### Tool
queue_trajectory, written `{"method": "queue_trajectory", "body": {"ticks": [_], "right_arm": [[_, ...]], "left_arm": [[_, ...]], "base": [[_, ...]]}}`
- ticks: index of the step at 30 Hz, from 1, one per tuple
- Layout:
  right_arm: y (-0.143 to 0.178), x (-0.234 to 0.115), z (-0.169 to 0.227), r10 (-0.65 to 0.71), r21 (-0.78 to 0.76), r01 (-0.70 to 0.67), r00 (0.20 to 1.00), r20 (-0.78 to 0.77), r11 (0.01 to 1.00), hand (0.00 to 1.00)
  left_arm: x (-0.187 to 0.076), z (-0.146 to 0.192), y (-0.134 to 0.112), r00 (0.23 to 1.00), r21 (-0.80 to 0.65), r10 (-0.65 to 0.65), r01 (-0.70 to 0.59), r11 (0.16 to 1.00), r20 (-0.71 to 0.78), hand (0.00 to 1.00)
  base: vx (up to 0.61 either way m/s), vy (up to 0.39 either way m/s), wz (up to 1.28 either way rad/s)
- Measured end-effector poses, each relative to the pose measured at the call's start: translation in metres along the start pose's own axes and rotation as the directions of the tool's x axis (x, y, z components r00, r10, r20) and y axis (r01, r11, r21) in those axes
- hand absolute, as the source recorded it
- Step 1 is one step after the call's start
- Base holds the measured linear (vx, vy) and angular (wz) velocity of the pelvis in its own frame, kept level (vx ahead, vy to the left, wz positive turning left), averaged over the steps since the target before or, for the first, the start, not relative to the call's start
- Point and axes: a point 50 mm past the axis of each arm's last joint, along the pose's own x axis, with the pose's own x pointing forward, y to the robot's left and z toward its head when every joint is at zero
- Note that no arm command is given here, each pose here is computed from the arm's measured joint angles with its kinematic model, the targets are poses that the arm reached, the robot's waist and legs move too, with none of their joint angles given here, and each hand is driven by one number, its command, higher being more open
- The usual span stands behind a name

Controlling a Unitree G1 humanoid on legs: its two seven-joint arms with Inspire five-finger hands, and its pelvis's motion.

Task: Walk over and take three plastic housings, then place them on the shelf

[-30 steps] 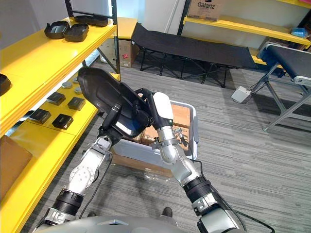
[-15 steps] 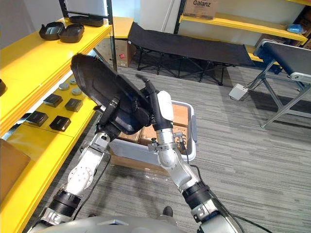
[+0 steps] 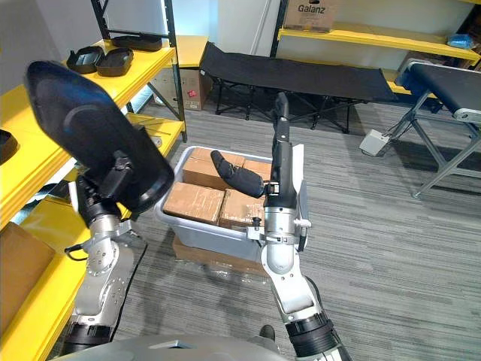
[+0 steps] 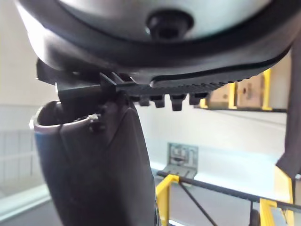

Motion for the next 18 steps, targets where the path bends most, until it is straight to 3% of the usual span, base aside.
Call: {"method": "queue_trajectory", "body": {"ticks": [5,9,13,18], "right_arm": [[-0.001,-0.013,-0.014,0.009,0.213,0.025,0.987,-0.16,0.977,1.0],[-0.008,-0.032,-0.028,0.025,0.188,0.03,0.96,-0.28,0.982,1.0],[-0.019,-0.054,-0.045,0.027,0.146,0.036,0.913,-0.407,0.989,1.0],[-0.02,-0.064,-0.055,0.091,0.167,-0.014,0.882,-0.463,0.986,1.0]], "left_arm": [[0.0,0.011,0.0,0.996,0.069,0.014,-0.02,0.997,0.089,0.0],[-0.002,0.01,-0.002,0.997,0.034,-0.017,0.014,0.999,0.075,0.0],[-0.012,0.005,-0.003,0.997,-0.112,-0.066,0.07,0.991,0.037,0.0],[-0.019,0.002,0.011,0.996,-0.186,-0.09,0.089,0.978,0.006,0.0]], "base": [[-0.01,0.012,-0.08],[0.0,0.011,-0.1],[0.01,0.012,-0.09],[0.0,0.007,-0.02]]}}
